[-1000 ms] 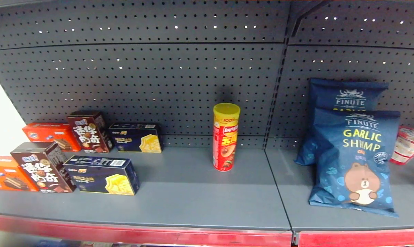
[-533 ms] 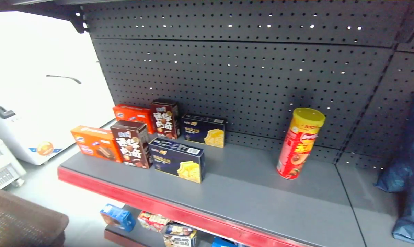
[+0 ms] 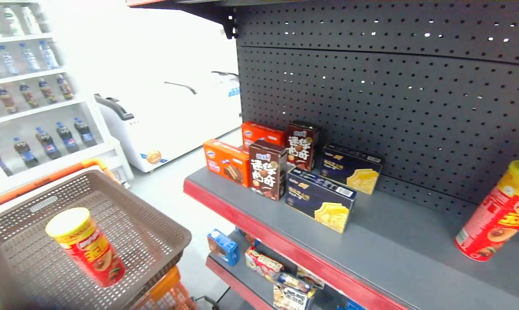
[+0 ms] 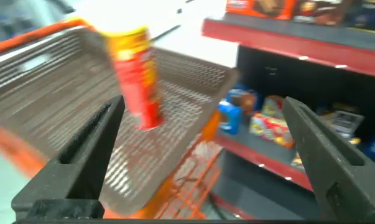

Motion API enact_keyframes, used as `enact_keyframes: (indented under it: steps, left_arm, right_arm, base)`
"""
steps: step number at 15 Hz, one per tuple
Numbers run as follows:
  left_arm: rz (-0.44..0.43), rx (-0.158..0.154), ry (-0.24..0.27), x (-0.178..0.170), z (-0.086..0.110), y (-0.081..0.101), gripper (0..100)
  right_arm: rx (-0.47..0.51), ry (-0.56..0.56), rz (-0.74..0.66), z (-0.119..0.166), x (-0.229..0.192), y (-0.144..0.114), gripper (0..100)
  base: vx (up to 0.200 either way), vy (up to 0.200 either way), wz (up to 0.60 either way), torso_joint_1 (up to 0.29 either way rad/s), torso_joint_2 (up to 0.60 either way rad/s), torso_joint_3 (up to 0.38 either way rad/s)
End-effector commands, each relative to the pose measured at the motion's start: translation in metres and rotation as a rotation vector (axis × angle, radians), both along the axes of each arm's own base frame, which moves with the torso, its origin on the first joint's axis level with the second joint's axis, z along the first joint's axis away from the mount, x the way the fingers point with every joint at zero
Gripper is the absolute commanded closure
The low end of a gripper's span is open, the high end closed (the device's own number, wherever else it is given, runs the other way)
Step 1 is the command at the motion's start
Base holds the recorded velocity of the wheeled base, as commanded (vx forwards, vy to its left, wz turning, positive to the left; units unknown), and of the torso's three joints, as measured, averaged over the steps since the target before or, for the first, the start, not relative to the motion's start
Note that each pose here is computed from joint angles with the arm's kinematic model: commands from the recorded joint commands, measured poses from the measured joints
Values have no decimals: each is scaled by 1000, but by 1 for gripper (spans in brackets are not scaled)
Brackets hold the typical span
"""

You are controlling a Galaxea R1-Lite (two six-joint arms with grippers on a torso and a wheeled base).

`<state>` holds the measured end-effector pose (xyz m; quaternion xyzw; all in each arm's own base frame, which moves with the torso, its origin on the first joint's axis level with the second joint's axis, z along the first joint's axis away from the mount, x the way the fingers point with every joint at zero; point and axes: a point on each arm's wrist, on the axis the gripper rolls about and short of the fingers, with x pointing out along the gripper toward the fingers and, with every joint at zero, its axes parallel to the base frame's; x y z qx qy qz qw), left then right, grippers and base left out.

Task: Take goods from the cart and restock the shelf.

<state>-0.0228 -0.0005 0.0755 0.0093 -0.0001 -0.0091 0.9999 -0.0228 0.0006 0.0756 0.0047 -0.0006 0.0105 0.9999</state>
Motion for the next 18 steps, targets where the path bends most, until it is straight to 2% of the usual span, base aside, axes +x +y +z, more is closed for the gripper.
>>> enact_keyframes:
  steps: [1,4,7,9,10,11,12,13,14,15,16,17,18]
  left_arm:
    - [0,0,0,0,0,0,0]
    - [6,-5,0,0,0,0,0]
    - [28,9,-3,0,0,1,0]
    - [66,72,-97,-9,27,1,0]
    - [113,106,-99,-15,67,2,0]
    - [168,110,-62,-14,101,3,0]
    - [173,117,3,-2,122,4,0]
    - [174,124,60,8,128,4,0]
    - [202,142,178,27,135,5,0]
    - [213,154,269,44,141,5,0]
    - [225,149,377,75,146,7,0]
    - [231,149,426,96,145,8,0]
    - [238,131,463,113,143,9,0]
  right_arm:
    - [0,1,0,0,0,0,0]
    - [0,1,0,0,0,0,0]
    - [0,0,0,0,0,0,0]
    - [0,0,0,0,0,0,0]
    - [0,0,0,0,0,0,0]
    - [0,0,0,0,0,0,0]
    - [0,0,0,0,0,0,0]
    - [0,0,0,0,0,0,0]
    - [0,0,0,0,0,0,0]
    - [0,0,0,0,0,0,0]
    - [0,0,0,0,0,0,0]
    - [0,0,0,0,0,0,0]
    - [0,0,0,0,0,0,0]
  base:
    - [0,0,600,2,7,2]
    - [0,0,600,5,1,1]
    - [0,0,0,0,0,0]
    - [0,0,0,0,0,0]
    - [0,0,0,0,0,0]
    - [0,0,0,0,0,0]
    - [0,0,0,0,0,0]
    - [0,0,0,0,0,0]
    - [0,0,0,0,0,0]
    - [0,0,0,0,0,0]
    - [0,0,0,0,0,0]
    - [0,0,0,0,0,0]
    - [0,0,0,0,0,0]
